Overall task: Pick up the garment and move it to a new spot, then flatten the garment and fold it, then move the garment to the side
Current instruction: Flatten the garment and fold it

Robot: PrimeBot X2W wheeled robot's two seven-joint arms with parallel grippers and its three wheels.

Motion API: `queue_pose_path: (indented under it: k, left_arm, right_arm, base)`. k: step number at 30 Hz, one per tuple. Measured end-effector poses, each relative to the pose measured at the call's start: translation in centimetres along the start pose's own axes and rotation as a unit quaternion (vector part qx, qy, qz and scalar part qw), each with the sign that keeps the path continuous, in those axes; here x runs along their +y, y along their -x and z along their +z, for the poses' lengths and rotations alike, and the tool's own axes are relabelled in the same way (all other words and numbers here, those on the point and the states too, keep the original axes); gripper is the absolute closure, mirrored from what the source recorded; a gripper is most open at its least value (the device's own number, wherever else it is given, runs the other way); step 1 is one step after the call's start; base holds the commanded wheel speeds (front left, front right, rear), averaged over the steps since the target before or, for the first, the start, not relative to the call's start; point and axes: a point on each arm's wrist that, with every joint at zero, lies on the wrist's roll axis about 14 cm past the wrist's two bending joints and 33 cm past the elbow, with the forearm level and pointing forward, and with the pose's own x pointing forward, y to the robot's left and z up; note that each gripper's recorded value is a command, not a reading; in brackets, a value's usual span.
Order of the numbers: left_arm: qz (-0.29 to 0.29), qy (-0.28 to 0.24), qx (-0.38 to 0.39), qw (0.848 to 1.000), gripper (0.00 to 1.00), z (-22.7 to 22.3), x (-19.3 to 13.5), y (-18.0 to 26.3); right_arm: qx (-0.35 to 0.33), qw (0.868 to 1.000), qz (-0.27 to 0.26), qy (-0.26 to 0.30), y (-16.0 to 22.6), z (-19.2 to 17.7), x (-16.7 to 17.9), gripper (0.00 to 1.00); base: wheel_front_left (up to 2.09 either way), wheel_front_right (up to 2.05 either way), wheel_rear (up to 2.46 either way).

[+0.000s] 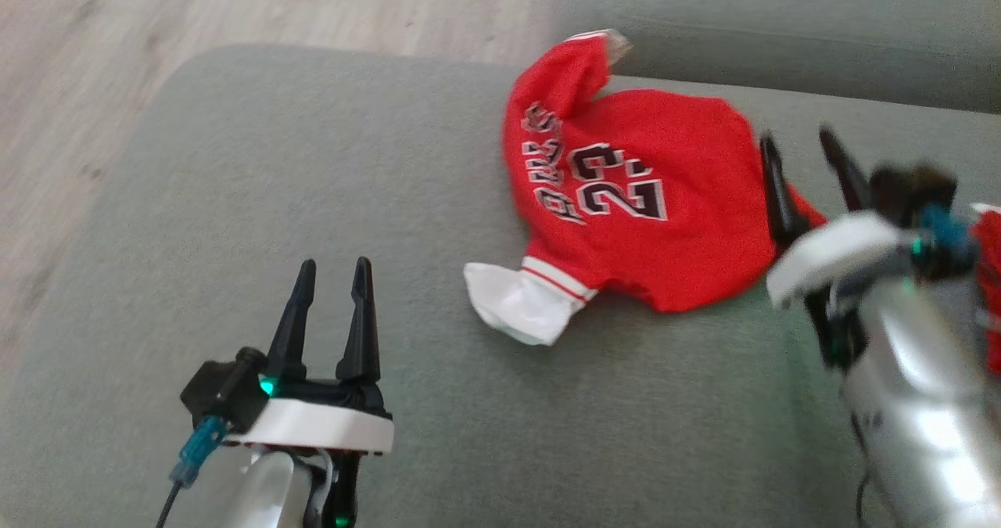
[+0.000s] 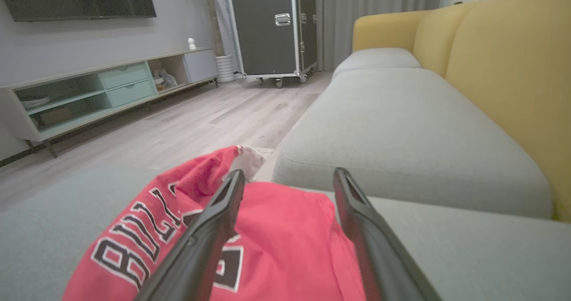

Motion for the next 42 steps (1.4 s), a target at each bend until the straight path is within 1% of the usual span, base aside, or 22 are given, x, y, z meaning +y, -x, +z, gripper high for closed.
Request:
queue_pose_path:
  k: [3,7,9,11,13,20,22,27,30,33,39,42]
  left_arm:
    - [-0.022,0.002,0.003,1.000,0.00,-0.3,-1.3,-0.3]
    - [-0.043,0.006,0.015,0.999,0.00,-1.2,-2.7,-0.3]
    - [-0.052,0.004,0.018,0.998,0.00,-1.4,-3.2,-0.5]
    - [-0.055,0.005,0.022,0.998,0.00,-1.7,-3.4,-0.7]
    - [-0.056,0.005,0.026,0.998,0.00,-2.0,-3.3,-0.8]
    - [-0.044,0.007,0.040,0.998,0.00,-2.8,-2.5,-1.1]
    - [-0.036,0.004,0.039,0.999,0.00,-2.7,-1.9,-1.3]
    - [-0.025,0.006,0.044,0.999,0.00,-2.9,-1.1,-1.6]
    - [-0.016,0.006,0.046,0.999,0.00,-2.9,-0.5,-1.7]
    - [-0.004,0.007,0.047,0.999,0.00,-2.9,0.3,-1.7]
    - [0.017,0.004,0.053,0.998,0.00,-3.1,1.7,-1.4]
    - [0.018,0.003,0.057,0.998,0.00,-3.3,1.7,-1.3]
  right_arm:
    - [0.012,0.999,-0.038,-0.018,3.9,-2.4,-1.4,0.00]
    - [0.041,0.995,-0.080,-0.052,8.8,-6.2,-1.7,0.00]
    - [0.052,0.993,-0.093,-0.057,10.4,-7.4,-1.9,0.00]
    - [0.054,0.991,-0.104,-0.064,10.8,-7.6,-2.3,0.00]
    - [0.054,0.988,-0.119,-0.078,10.5,-7.5,-3.2,0.00]
    - [0.084,0.989,-0.113,-0.054,7.2,-7.7,-4.0,0.00]
    - [0.103,0.986,-0.114,-0.058,5.8,-8.0,-4.3,0.00]
    - [0.171,0.975,-0.127,-0.070,3.1,-10.1,-6.0,0.00]
    - [0.212,0.966,-0.136,-0.054,2.0,-11.4,-7.7,0.00]
    - [0.256,0.958,-0.130,-0.023,0.7,-12.5,-8.6,0.00]
    - [0.312,0.944,-0.109,-0.021,-1.7,-14.0,-7.7,0.00]
    - [0.326,0.940,-0.100,-0.012,-2.5,-14.0,-7.5,0.00]
  base:
    - [0.00,0.00,0.00]
    - [0.00,0.00,0.00]
    - [0.00,0.00,0.00]
    - [0.00,0.00,0.00]
    - [0.00,0.00,0.00]
    - [0.00,0.00,0.00]
    - [0.00,0.00,0.00]
    - [0.00,0.00,0.00]
    - [0.00,0.00,0.00]
    - [0.00,0.00,0.00]
    - [0.00,0.00,0.00]
    - [0.00,0.00,0.00]
